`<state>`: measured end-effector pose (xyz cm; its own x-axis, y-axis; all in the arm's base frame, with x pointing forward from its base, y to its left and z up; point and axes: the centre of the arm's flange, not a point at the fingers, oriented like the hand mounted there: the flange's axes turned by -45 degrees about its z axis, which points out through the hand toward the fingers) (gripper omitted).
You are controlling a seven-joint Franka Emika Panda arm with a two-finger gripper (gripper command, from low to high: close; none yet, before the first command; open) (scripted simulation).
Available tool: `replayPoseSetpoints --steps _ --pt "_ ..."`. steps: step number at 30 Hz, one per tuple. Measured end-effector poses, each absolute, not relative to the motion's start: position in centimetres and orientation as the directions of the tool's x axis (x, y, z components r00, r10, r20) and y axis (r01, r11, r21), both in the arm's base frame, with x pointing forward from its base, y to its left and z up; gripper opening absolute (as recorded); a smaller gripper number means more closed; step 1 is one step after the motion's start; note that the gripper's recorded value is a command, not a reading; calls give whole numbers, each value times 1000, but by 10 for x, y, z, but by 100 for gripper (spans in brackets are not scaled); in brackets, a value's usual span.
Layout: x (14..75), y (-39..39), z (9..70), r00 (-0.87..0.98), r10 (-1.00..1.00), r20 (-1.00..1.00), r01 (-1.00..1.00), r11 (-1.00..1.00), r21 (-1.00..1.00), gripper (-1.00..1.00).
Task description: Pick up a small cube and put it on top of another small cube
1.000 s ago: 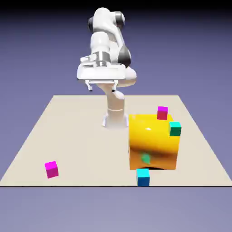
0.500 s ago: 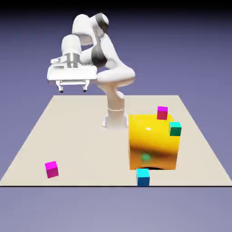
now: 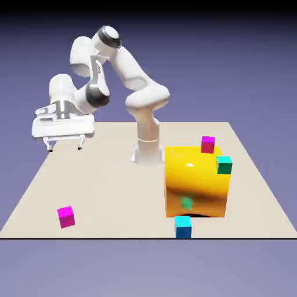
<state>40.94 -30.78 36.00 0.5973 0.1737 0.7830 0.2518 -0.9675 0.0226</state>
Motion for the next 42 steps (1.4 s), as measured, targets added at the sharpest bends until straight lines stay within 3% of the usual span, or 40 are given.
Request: replayPoseSetpoints --steps 16,22,23,31,42 --pt "383 -353 165 715 313 625 401 -916 0 0" --pt "409 -342 113 714 312 626 400 -916 0 0" --pt "412 -340 106 715 313 625 401 -916 0 -100" --pt "388 -347 170 710 317 628 409 -912 -2 -100" --pt "483 -148 303 575 442 689 629 -777 -27 -100"
